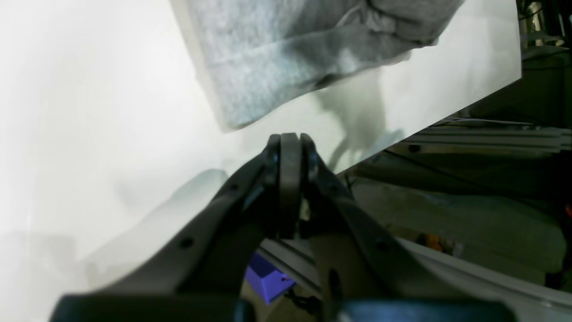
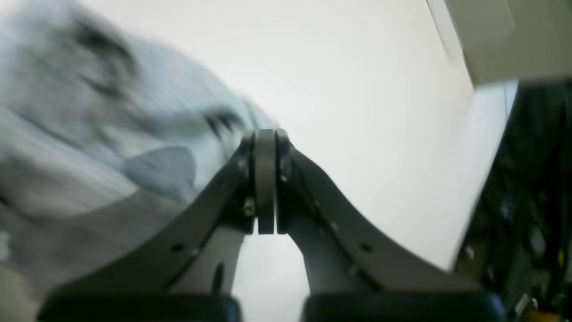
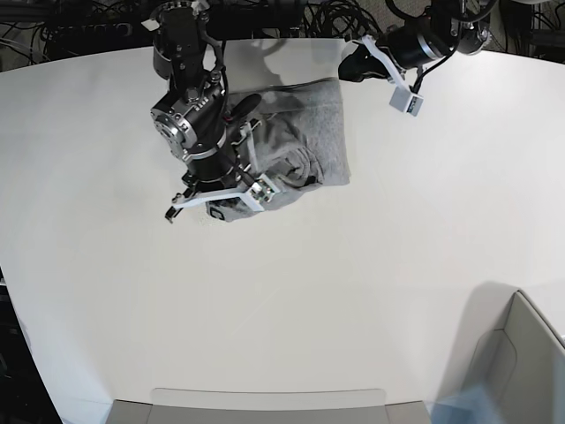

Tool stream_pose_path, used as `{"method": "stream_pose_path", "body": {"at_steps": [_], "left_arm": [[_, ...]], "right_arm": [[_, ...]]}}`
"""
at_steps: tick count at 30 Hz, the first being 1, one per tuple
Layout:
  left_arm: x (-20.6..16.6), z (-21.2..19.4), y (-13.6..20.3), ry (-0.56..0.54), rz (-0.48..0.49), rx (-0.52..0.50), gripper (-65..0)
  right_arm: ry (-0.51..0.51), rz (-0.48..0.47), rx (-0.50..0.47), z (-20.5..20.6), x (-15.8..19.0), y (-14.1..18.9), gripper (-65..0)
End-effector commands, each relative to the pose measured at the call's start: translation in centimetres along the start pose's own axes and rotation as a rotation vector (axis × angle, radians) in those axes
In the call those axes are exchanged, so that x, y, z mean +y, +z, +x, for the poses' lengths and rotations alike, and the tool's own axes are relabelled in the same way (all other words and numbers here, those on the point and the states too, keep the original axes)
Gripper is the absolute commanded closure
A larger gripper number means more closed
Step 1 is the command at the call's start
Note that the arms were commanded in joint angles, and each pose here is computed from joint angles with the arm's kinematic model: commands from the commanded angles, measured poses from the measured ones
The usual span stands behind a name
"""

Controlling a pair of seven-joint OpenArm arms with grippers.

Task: Fold the T-shirt properly
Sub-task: 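Press the folded end flat with the right gripper, then lift away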

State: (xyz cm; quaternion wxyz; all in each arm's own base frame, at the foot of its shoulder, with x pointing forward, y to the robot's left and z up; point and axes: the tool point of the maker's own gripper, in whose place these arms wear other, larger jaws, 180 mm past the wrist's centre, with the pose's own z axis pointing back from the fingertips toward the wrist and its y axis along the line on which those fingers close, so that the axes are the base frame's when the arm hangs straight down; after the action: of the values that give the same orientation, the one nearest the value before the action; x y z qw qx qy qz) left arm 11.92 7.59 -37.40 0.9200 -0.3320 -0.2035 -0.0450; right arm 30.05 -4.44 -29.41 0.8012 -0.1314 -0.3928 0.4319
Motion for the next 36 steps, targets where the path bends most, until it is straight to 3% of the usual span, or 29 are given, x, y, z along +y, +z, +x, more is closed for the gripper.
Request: {"method": "stream_pose_path", "body": {"at_steps": [1,5,8,10,13,16,21,30,36], "left_arm": [[-0.6,0.4,0.2,-0.008,-0.021,-0.019,0.0],[-0.6,0.5,0.2,-0.007,-0.021,-0.023,0.0],[-0.4,0.6,0.3,-0.007,-0.016,-0.024,0.0],[-0.4,0.6,0.3,-0.007,-0.016,-0.024,0.0],[-0.4,0.6,0.3,-0.007,-0.016,-0.026,0.0],[-0.4,0.6,0.3,-0.007,-0.016,-0.026,0.0],[-0.5,0.7,0.3,-0.007,-0.017,-0.031,0.0],[-0.6,0.7,0.2,-0.008,-0.022,-0.032,0.0],[-0.6,1.9,0.1,-0.026,-0.022,-0.055,0.0]], "right_arm": [[-0.019,-0.038,-0.012,0.0,-1.5,0.2,0.0],[-0.050,-0.027,0.025,-1.8,-1.5,0.1,0.0],[-0.002,0.093,0.058,-2.2,3.2,-0.3,0.0],[0.095,0.206,0.082,-2.0,7.8,0.0,0.0],[0.278,0.382,-0.013,0.7,15.6,2.4,0.0],[0.389,0.466,-0.141,3.7,19.9,5.3,0.0],[0.338,0.419,-0.175,5.1,18.0,4.7,0.0],[0.218,0.182,-0.053,3.4,7.2,-0.8,0.0],[0.255,0.186,0.052,2.1,5.8,-4.8,0.0]]}}
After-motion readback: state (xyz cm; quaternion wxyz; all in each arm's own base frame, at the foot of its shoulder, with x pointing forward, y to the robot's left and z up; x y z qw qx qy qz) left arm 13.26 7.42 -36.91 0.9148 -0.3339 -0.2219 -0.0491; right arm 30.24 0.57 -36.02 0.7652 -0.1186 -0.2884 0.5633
